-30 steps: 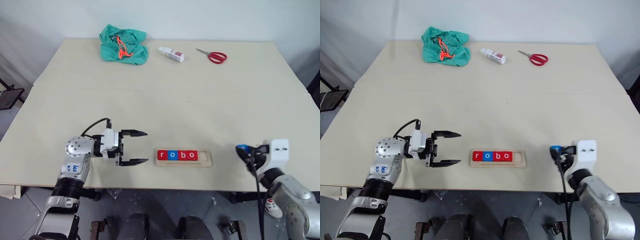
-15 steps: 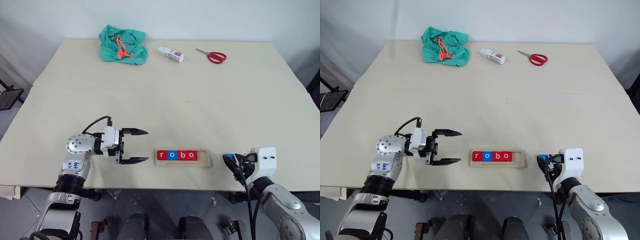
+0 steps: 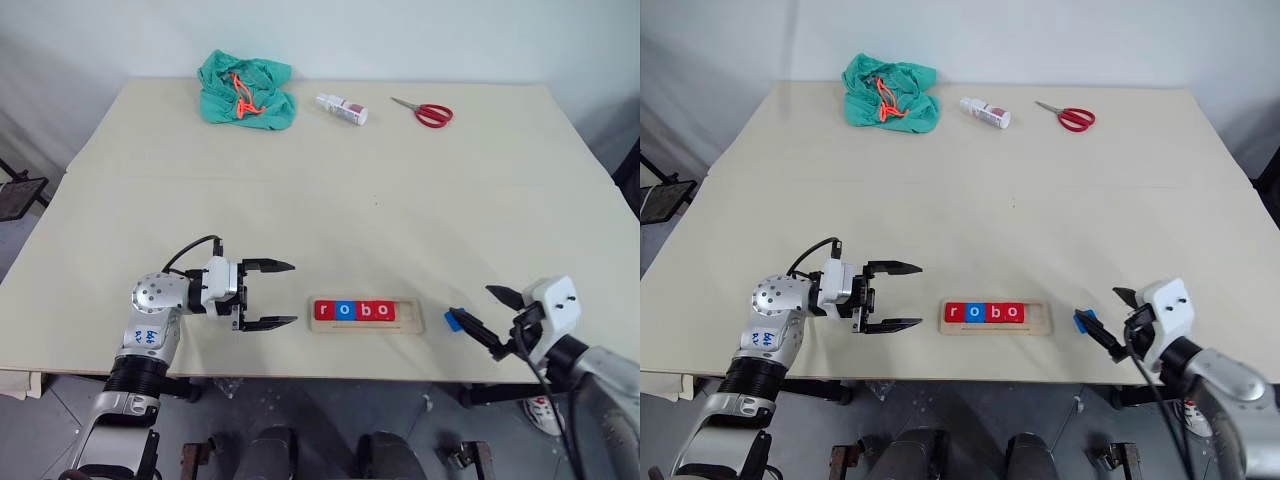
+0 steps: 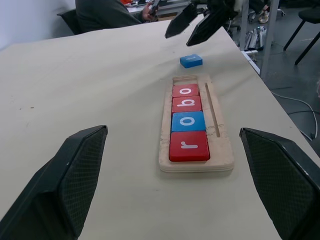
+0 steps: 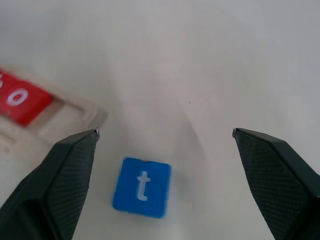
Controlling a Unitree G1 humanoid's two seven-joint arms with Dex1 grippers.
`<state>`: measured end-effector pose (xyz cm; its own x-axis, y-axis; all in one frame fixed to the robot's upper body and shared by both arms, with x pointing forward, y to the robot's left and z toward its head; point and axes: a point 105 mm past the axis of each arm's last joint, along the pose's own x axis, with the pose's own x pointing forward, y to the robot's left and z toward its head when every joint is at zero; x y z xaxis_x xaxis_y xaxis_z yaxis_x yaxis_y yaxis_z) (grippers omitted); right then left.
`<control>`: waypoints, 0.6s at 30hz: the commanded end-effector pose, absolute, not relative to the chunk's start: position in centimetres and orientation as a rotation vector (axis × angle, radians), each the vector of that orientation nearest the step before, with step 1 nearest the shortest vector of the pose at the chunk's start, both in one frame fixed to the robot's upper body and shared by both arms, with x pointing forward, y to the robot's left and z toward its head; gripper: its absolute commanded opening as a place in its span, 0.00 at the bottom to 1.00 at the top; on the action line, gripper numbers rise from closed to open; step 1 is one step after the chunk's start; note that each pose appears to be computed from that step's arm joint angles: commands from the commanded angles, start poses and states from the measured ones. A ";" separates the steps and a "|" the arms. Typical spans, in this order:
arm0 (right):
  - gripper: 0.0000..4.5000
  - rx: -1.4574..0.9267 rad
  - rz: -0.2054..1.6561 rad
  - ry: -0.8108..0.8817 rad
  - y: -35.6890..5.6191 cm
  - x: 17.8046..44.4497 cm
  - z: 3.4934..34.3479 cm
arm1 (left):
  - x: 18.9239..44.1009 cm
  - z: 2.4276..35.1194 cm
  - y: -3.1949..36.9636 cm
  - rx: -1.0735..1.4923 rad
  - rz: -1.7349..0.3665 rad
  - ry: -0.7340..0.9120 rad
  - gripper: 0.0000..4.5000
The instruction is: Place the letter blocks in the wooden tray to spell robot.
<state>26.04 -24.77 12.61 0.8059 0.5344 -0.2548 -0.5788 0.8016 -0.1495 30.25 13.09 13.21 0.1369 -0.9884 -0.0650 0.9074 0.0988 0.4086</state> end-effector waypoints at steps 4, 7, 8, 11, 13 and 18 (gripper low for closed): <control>1.00 -0.398 0.871 0.258 -26.9 26.7 13.9 | 30.1 14.0 13.4 0.421 -1.399 -0.280 1.00; 1.00 -0.440 0.955 0.272 -27.0 27.2 14.2 | 30.0 13.9 13.6 0.424 -1.395 -0.279 1.00; 1.00 -0.454 0.987 0.282 -27.0 27.3 14.1 | 30.0 13.9 13.6 0.424 -1.392 -0.279 1.00; 1.00 -0.527 1.106 0.361 -27.0 27.4 13.2 | 29.8 13.9 13.7 0.425 -1.384 -0.279 1.00; 1.00 -0.560 1.147 0.393 -26.9 27.8 12.8 | 29.7 13.9 13.8 0.427 -1.380 -0.278 1.00; 1.00 -0.662 1.220 0.433 -27.2 28.8 12.3 | 29.4 13.8 14.1 0.430 -1.360 -0.271 1.00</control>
